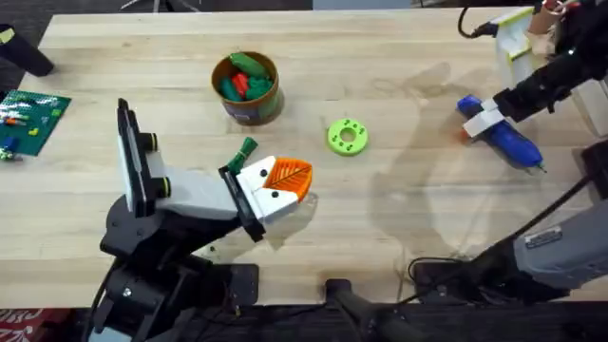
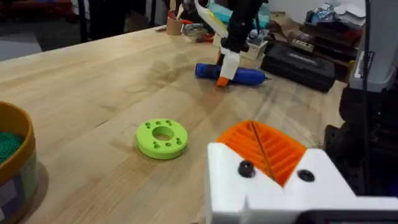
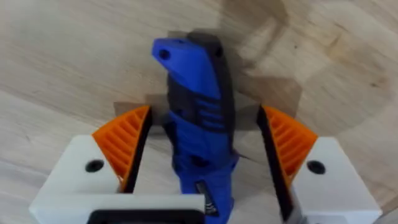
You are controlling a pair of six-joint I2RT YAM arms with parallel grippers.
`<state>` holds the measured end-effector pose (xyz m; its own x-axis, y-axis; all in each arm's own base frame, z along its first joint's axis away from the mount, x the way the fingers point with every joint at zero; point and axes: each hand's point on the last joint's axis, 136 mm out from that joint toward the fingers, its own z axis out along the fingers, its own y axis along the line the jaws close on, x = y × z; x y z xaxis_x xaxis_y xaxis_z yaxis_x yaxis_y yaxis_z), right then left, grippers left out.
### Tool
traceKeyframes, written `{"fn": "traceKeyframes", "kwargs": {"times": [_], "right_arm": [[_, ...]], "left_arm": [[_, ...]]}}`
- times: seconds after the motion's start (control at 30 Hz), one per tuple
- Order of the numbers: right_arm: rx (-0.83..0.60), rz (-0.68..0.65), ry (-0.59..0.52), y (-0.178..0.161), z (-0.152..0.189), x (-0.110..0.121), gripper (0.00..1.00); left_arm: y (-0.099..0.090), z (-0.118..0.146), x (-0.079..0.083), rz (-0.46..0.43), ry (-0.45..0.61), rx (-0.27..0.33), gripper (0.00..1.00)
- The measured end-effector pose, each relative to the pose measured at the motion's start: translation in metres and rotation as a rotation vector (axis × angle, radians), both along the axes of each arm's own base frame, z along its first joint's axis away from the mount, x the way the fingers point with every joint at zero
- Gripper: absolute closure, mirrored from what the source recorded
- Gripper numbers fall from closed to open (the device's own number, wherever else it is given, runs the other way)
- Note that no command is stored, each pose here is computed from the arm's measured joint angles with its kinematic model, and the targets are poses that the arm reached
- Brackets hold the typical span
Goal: Pick up the gripper from the table and insert it into the empty holder that is missing its gripper. Then pick up a screw, insert it into the mounting hole, and use the screwdriver to tighten it. Finally, clean up the table by picking up the vegetable and placing it into the bucket.
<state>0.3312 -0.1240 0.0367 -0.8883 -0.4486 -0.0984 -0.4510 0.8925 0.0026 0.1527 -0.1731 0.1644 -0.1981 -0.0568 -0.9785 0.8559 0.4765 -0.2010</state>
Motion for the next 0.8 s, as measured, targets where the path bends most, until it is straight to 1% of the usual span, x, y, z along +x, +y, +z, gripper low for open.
{"fn": "traceKeyframes", "kwargs": {"times": [0.27,0.33,0.57,0.73,0.8], "right_arm": [[-0.003,0.011,-0.009,-0.0012,0.0008,0.0026,0.018],[-0.004,0.011,-0.011,-0.0013,0.0008,0.0028,0.033],[-0.003,0.013,-0.021,-0.0019,0.0010,0.0051,0.130],[0.021,0.019,-0.041,0.0020,0.0017,0.0087,0.249],[0.027,0.021,-0.044,0.0031,0.0019,0.0092,0.322]], "left_arm": [[0.0002,0.0000,0.0004,0.003,0.000,0.000,0.991],[0.0002,0.0000,0.0004,0.003,0.000,0.000,0.991],[0.0003,0.0000,0.0005,0.003,0.000,0.000,0.991],[0.0003,0.0000,0.0004,0.003,0.000,0.000,0.991],[0.0002,0.0000,0.0004,0.003,0.000,0.000,0.991]]}}
